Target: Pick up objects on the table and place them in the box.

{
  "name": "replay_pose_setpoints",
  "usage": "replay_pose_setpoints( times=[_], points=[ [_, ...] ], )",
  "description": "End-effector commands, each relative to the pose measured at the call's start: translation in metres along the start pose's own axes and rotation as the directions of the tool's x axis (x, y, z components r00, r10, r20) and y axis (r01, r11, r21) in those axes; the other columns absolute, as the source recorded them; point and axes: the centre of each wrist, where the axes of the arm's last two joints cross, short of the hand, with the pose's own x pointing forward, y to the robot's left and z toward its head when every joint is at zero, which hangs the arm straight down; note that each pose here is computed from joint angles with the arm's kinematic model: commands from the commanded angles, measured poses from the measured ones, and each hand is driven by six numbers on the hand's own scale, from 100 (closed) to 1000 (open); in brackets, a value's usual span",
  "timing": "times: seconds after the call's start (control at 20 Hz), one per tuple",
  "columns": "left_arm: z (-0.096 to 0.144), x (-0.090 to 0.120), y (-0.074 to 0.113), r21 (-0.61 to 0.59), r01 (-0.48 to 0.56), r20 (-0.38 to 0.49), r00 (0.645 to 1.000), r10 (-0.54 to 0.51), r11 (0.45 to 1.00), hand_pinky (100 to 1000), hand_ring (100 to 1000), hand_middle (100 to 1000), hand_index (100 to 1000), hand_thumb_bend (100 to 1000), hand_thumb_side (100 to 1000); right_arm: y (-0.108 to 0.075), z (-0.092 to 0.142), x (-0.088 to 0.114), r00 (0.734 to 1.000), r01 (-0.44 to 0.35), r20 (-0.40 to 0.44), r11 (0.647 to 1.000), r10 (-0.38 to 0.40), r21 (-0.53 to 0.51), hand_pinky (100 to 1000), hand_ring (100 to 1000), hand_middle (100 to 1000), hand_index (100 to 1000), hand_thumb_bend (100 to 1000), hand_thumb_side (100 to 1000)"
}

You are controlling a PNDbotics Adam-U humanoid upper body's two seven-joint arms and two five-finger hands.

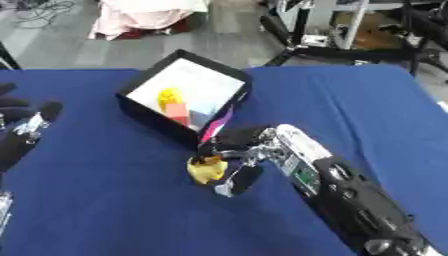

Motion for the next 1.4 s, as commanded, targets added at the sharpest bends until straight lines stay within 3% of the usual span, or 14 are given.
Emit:
replay_pose_setpoints(
  times=[0.05,0.25,0.55,0.85,1.0,1.05,1.1,1.15,1.4],
  points=[
    [-0.003,0.006,0.005,0.008,0.01,0.029,1.0,-0.011,1.0,793,609,584,835,922,584,0.001,0.004,-0.007,0.998,-0.037,-0.045,0.999,0.038,0.01,920,860,785,912,100,491],
    [-0.003,0.006,0.005,0.009,0.01,0.029,1.0,-0.01,1.0,793,609,584,835,921,585,0.009,0.002,-0.013,0.996,-0.05,-0.079,0.999,0.05,0.01,892,799,728,880,100,343],
    [-0.003,0.007,0.005,0.012,0.008,0.03,1.0,-0.008,1.0,793,609,584,835,921,586,0.018,-0.002,-0.02,0.988,-0.081,-0.14,0.993,0.069,-0.084,823,621,501,703,100,371],
    [-0.003,0.007,0.005,0.014,0.007,0.029,1.0,-0.008,1.0,793,609,583,835,921,586,0.02,0.0,-0.024,0.976,-0.145,-0.193,0.955,0.095,-0.26,795,558,320,507,100,340],
    [-0.003,0.007,0.005,0.014,0.007,0.029,1.0,-0.008,1.0,793,609,583,835,920,586,0.014,0.005,-0.024,0.974,-0.171,-0.203,0.919,0.102,-0.357,778,535,275,456,100,303],
    [-0.003,0.007,0.005,0.015,0.008,0.03,1.0,-0.008,1.0,793,609,583,835,920,586,0.011,0.007,-0.024,0.974,-0.176,-0.204,0.906,0.103,-0.385,775,532,269,449,100,359],
    [-0.003,0.007,0.005,0.015,0.008,0.03,1.0,-0.009,1.0,793,609,583,835,920,586,0.007,0.01,-0.024,0.974,-0.181,-0.204,0.893,0.103,-0.411,774,531,265,447,100,282],
    [-0.003,0.007,0.006,0.016,0.008,0.03,1.0,-0.009,1.0,793,609,583,835,920,586,0.003,0.014,-0.024,0.974,-0.181,-0.203,0.884,0.1,-0.431,769,528,259,441,100,261],
    [-0.003,0.006,0.006,0.018,0.011,0.029,1.0,-0.011,1.0,793,609,583,835,920,586,-0.038,0.042,-0.024,0.979,-0.166,-0.19,0.832,0.075,-0.529,764,525,253,435,100,219]
  ],
)
